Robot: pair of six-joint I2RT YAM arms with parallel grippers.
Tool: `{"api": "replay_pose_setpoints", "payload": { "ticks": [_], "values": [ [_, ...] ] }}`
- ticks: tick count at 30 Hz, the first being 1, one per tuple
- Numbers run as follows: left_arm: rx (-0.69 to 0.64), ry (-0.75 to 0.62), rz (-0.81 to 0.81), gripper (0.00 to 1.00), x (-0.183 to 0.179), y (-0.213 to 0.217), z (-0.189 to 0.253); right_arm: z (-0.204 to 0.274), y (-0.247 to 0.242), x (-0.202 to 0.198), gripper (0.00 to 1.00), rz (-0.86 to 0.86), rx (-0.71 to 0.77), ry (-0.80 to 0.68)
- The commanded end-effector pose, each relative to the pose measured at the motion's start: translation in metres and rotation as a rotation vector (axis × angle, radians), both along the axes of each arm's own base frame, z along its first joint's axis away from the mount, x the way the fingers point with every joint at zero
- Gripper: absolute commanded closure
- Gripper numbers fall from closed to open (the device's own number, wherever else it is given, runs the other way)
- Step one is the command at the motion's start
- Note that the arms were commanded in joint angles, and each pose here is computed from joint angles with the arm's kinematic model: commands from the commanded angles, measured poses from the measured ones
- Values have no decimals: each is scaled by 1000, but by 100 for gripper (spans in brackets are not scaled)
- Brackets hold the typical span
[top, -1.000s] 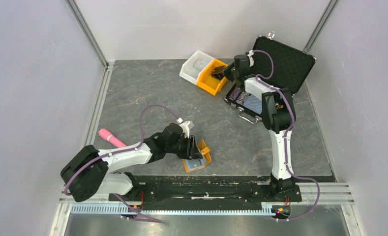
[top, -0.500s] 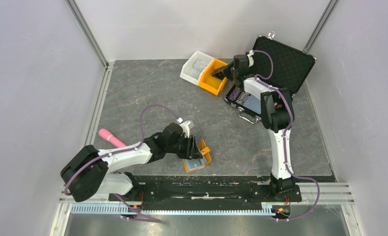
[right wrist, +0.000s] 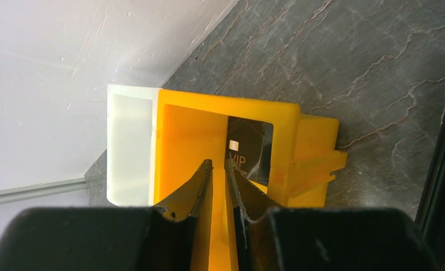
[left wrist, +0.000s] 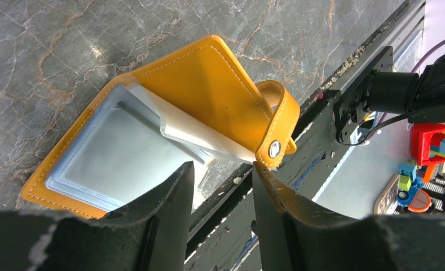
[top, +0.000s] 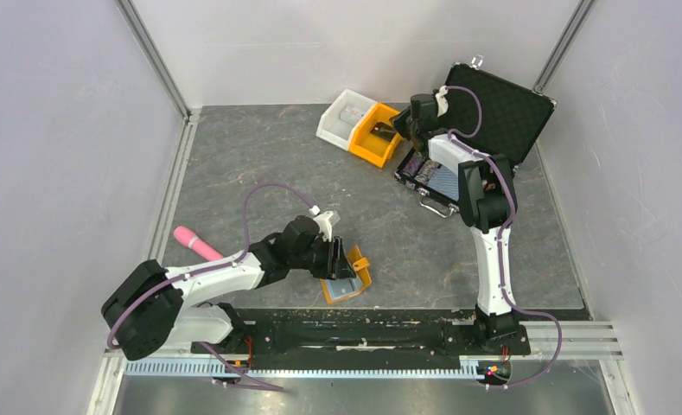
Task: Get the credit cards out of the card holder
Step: Place the credit card in the storage box, then remove the credit card from the card holder.
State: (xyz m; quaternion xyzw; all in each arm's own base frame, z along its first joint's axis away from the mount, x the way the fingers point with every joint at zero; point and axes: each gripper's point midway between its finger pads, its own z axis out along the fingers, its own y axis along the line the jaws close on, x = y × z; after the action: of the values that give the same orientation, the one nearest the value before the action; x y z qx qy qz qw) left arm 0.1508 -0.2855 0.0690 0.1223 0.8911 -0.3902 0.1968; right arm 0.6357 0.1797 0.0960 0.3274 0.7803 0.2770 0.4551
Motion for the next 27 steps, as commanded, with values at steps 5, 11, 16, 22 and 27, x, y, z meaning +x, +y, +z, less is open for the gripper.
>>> {"api": "replay_pose_setpoints", "payload": {
  "ticks": [5,11,16,22,27],
  "values": [
    [-31,-57,-21,50,5,-7,17,31,-16,14,84,-50,-71,-66],
    [-16,-56,-14,50,6,-4,14,65,-15,17,83,2,-134,-137],
    [-24,-63,-13,49,9,-8,18,111,-9,2,81,109,-212,-215],
    [-57,-84,-48,47,16,-23,31,154,4,-48,73,325,-303,-306],
    [-72,-66,-55,47,22,-35,27,151,1,-127,72,466,-364,-289]
  ]
}}
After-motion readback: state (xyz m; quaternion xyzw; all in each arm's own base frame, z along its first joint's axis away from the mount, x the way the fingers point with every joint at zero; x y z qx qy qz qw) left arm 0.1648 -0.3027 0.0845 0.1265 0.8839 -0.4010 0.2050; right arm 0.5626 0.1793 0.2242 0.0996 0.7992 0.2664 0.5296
